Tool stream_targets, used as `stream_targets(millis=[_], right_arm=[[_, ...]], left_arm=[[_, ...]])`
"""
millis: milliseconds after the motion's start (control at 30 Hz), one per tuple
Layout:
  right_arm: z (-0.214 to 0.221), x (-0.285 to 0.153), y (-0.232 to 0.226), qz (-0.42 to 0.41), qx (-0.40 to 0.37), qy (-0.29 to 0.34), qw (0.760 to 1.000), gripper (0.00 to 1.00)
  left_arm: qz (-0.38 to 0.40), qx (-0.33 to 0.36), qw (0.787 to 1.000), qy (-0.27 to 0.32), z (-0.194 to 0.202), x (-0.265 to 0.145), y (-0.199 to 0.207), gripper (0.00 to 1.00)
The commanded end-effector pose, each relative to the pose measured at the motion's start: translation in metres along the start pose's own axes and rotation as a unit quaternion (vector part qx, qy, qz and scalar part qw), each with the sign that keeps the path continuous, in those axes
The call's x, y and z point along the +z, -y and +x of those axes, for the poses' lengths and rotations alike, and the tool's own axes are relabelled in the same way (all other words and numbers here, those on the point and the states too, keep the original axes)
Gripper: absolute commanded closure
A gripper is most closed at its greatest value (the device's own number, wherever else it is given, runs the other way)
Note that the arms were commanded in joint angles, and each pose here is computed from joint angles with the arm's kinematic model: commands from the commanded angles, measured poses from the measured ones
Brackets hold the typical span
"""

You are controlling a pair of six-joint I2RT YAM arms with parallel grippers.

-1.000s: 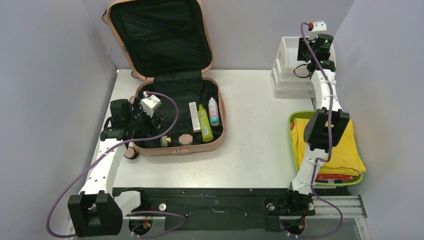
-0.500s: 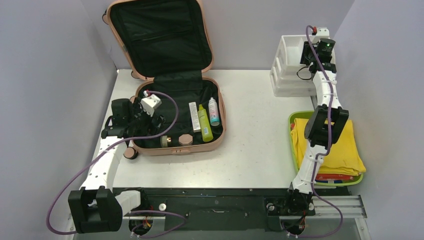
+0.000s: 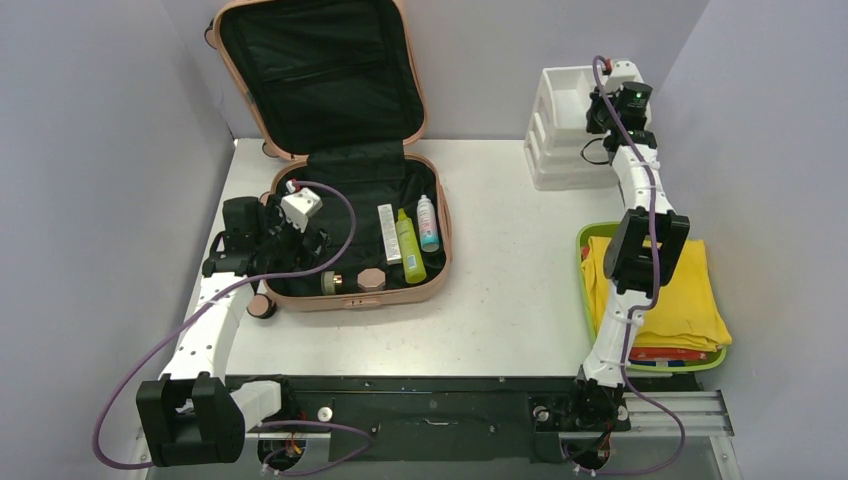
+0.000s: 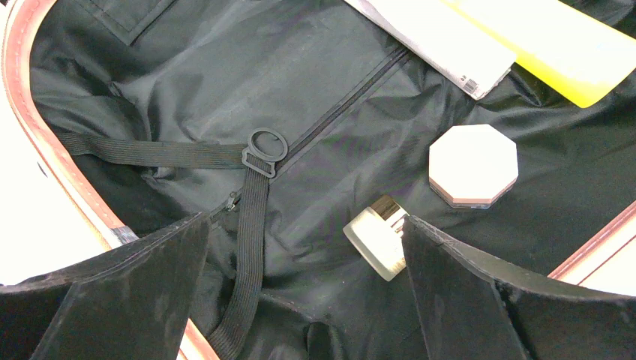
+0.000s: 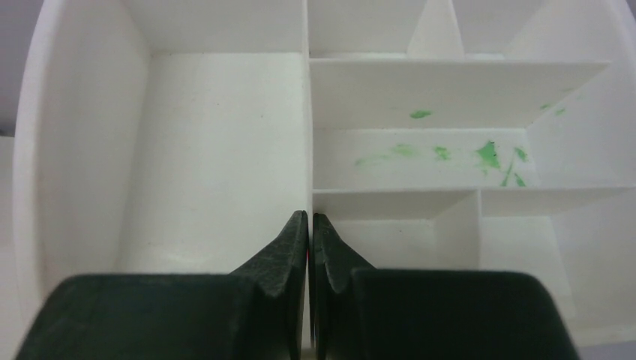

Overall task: Open, take out, and arrange the luggage
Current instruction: Move the storage box to the center of the board.

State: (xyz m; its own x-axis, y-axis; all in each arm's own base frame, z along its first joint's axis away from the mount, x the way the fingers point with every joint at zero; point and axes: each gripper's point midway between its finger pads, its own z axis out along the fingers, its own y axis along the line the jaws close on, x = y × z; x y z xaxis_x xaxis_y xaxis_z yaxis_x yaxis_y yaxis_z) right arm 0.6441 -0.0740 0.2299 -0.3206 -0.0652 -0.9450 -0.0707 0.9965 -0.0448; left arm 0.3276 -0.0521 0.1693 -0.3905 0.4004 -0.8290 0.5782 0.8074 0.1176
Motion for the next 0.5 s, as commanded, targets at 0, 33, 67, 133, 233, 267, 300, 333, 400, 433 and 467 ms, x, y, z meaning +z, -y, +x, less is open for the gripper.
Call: stream_targets(millis=[0,33,67,133,233,267,300,333,400,433,467], right_arm=[[-0.006,-0.02,-0.076,-0.062,0.004,-0.01,0.998,1.0],[-0.005,-0.021,-0.081,-0.061,0.008,-0.013,0.998,1.0],[-0.003,-0.024,-0.094,-0.066,0.019,-0.018,0.997,1.0],[0.001,-0.028,-0.111,-0.067,0.036,-0.028,0.997,1.0],[0.006,-0.032,-0.127,-0.047,0.063,-0.043,0.996,1.0],[0.005,-0.034,-0.136,-0.05,0.081,-0.044,0.994,1.0],[0.007,-0.035,-0.14,-0.047,0.086,-0.048,0.994,1.0],[0.005,-0.038,-0.15,-0.051,0.093,-0.048,0.993,1.0],[0.004,-0.045,-0.159,-0.041,0.098,-0.053,0.993,1.0],[0.005,-0.049,-0.16,-0.033,0.101,-0.053,0.993,1.0],[0.005,-0.052,-0.167,-0.033,0.112,-0.055,0.992,1.0]], left_arm=[[-0.017,0.014,0.999,0.03,-0.023,-0.006,-0.008,0.04],[-0.017,0.014,0.999,0.031,-0.023,-0.006,-0.008,0.04],[-0.018,0.014,0.999,0.031,-0.024,-0.006,-0.008,0.04],[-0.018,0.014,0.999,0.031,-0.024,-0.006,-0.008,0.04],[-0.018,0.013,0.999,0.032,-0.024,-0.007,-0.008,0.04],[-0.019,0.013,0.999,0.032,-0.024,-0.007,-0.008,0.04],[-0.019,0.014,0.999,0.032,-0.024,-0.007,-0.008,0.04],[-0.02,0.014,0.999,0.033,-0.025,-0.007,-0.008,0.04],[-0.021,0.014,0.999,0.033,-0.025,-0.008,-0.008,0.04],[-0.021,0.014,0.999,0.033,-0.025,-0.008,-0.008,0.04],[-0.022,0.014,0.999,0.033,-0.024,-0.008,-0.008,0.04]])
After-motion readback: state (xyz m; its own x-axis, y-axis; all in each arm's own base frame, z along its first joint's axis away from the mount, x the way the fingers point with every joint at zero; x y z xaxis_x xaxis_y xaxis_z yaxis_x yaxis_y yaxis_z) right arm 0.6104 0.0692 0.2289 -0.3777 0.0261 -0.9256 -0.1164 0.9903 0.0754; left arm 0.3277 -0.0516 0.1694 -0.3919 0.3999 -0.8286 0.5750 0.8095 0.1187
